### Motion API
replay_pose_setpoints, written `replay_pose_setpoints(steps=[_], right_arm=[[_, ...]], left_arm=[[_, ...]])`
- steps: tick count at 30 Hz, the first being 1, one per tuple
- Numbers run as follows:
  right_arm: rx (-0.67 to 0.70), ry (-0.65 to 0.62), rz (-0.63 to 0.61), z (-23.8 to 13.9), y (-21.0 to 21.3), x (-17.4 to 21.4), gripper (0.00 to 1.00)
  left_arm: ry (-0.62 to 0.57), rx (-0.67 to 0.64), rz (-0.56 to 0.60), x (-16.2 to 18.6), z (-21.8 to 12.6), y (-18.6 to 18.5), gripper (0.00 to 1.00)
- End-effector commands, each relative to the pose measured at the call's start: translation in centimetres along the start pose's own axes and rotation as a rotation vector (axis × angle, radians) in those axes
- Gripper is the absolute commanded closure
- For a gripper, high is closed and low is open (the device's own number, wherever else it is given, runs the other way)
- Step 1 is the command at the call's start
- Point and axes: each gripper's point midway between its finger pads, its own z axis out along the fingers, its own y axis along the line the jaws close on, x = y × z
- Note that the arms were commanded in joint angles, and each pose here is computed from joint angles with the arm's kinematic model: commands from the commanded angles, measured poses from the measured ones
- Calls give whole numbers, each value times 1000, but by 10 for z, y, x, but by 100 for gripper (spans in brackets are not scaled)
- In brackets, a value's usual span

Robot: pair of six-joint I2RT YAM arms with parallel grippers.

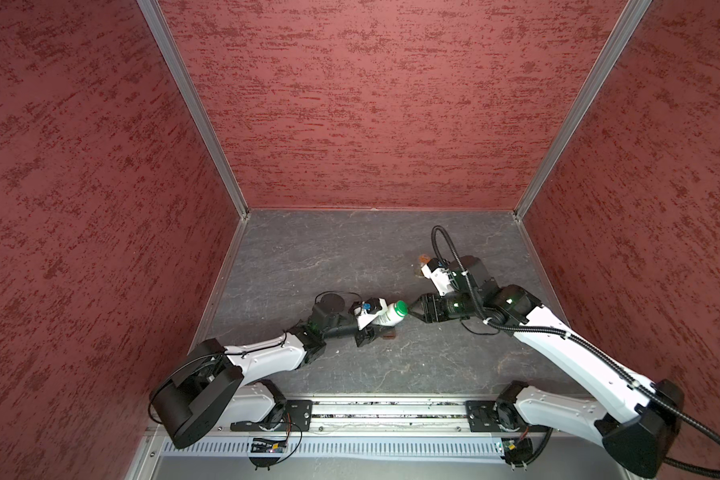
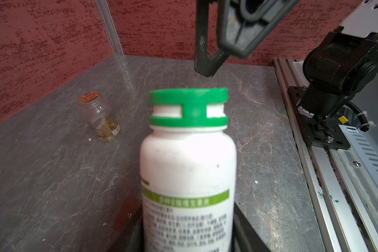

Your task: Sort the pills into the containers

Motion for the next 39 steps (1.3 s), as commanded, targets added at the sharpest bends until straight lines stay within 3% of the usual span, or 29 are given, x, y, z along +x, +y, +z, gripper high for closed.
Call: replay_pose_setpoints(steps=[1,13,20,27,39], right_arm=[[-133,-31,15,-5,12,-6,36],[-462,-25,44,1,38,-10,35],[-486,4,47,9,37,-9,36],[-490,24,52,13,35,-5,45],[-458,52,51,19,27,3,46]], left_arm=[[-40,11,17,-10,-4,-3,100],[-56,76,18,-12,-3,-13,100],[-60,104,16,-13,-3,-18,100],[-50,110,9,-12,-1,-18,100],[-42,115,2,-10,0,-18,100]])
